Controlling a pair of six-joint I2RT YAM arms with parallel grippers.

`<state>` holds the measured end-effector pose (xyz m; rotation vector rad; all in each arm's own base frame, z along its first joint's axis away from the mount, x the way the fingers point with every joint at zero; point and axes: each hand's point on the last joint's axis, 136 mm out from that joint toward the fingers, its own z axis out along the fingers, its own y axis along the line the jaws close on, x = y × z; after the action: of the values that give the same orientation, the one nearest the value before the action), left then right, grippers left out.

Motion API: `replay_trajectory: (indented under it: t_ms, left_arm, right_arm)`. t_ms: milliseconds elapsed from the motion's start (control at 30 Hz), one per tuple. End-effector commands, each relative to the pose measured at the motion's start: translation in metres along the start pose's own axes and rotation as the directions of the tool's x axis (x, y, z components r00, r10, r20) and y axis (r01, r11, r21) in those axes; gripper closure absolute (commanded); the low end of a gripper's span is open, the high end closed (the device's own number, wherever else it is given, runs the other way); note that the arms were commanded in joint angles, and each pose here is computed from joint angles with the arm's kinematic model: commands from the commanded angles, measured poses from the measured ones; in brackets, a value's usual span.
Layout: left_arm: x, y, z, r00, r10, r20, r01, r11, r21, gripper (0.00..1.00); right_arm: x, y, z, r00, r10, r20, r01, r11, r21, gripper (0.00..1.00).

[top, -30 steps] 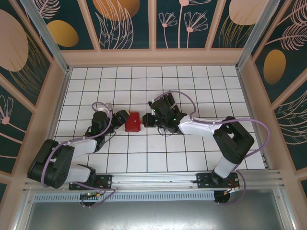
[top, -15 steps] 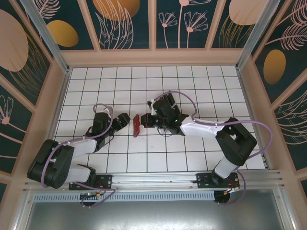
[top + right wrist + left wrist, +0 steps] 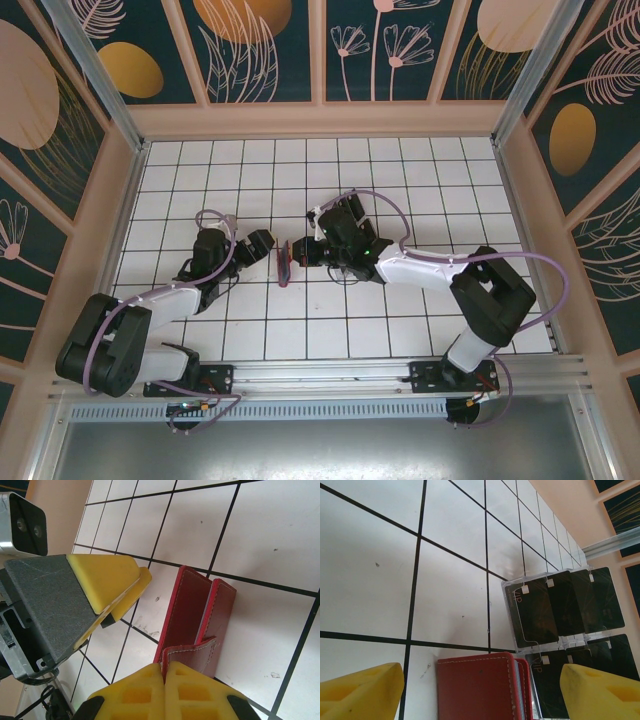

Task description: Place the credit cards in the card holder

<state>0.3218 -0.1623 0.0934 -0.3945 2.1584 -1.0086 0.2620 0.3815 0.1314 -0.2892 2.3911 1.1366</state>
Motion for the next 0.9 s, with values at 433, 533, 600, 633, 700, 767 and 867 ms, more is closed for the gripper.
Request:
replay_trajectory:
  t_ms: [433,533,600,633,700,767,867]
  left_arm:
    - [0.014,0.036,0.008,0.997,-0.015,-0.074,0.001,0.984,-0.177,0.31]
    - [0.018,0.051,0.006,0.997,-0.029,-0.075,0.010,0.970,-0.243,0.38]
    - [0.020,0.057,0.004,0.997,-0.037,-0.072,0.017,0.964,-0.266,0.42]
    - [0.020,0.058,0.004,0.997,-0.039,-0.069,0.019,0.963,-0.270,0.43]
    - [0.019,0.058,0.004,0.997,-0.038,-0.067,0.019,0.963,-0.269,0.44]
    - [0.016,0.052,0.004,0.998,-0.031,-0.059,0.016,0.970,-0.244,0.43]
    - [0.008,0.038,0.004,0.999,-0.011,-0.047,0.002,0.980,-0.200,0.39]
  right_arm:
    - [-0.003,0.008,-0.010,0.999,0.008,0.034,-0.007,1.000,-0.031,1.00]
    - [0.002,0.001,-0.010,0.999,0.015,0.031,-0.015,1.000,-0.016,1.00]
    - [0.005,-0.004,-0.012,0.999,0.023,0.033,-0.023,1.000,-0.005,1.00]
    - [0.008,-0.007,-0.013,0.999,0.027,0.033,-0.027,1.000,0.001,1.00]
    - [0.013,-0.013,-0.016,0.999,0.041,0.033,-0.041,0.999,0.007,1.00]
    - [0.015,-0.015,-0.018,0.998,0.046,0.036,-0.046,0.999,0.005,1.00]
    - [0.014,-0.012,-0.020,0.998,0.043,0.039,-0.043,0.999,-0.003,1.00]
